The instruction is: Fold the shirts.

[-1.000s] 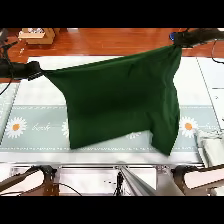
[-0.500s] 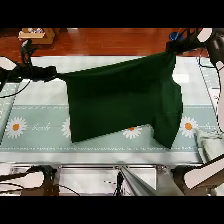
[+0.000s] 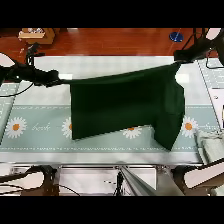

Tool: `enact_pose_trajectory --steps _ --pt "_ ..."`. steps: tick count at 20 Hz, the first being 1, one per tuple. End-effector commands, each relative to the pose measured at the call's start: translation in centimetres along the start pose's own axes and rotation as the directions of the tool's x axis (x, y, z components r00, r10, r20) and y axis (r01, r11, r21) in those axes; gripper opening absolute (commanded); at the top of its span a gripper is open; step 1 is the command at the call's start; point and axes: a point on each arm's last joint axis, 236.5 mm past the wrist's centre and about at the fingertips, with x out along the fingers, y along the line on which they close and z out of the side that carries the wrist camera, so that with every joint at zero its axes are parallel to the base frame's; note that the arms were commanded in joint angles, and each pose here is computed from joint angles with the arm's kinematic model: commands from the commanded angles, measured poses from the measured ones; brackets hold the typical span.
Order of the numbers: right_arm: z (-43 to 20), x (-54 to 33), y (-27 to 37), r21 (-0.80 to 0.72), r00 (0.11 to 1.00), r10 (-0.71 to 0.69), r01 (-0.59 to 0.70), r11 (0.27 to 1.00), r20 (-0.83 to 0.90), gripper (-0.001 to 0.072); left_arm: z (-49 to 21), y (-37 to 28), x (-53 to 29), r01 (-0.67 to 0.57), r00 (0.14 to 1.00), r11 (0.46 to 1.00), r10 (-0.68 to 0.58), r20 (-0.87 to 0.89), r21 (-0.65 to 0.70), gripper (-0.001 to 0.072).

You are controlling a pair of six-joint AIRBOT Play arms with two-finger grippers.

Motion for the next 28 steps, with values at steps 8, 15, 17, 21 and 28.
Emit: enact_pose_trajectory --steps 8,15,17,21,28 --pt "-7.5 3.8 1.6 0.017 0.935 0.091 -0.09 0.996 -0.344 0.0361 -3.3 -1.0 4.8 0.021 0.984 0.997 -0.033 -0.176 -0.068 0.0403" --pt "-11.7 -2.5 -4.9 0.181 0.902 0.15 -0.082 0.98 -0.404 0.0494 -8.9 2.9 -3.1 0.002 0.96 0.989 -0.043 -0.278 -0.145 0.0485" --pt "-12.9 -2.8 -5.1 0.264 0.896 0.251 -0.159 0.951 -0.366 0.0494 -13.4 3.2 -3.0 0.012 0.946 0.98 -0.076 -0.314 -0.2 0.0535" --pt "-15.0 -2.3 -5.7 0.344 0.909 0.326 -0.228 0.911 -0.259 0.0494 -20.2 1.9 -1.1 0.06 0.926 0.95 -0.168 -0.338 -0.307 0.0629" --pt "-18.4 -0.4 -4.5 0.404 0.882 0.399 -0.279 0.871 -0.252 0.0494 -25.2 -0.1 2.1 0.057 0.885 0.94 -0.204 -0.418 -0.337 0.0629"
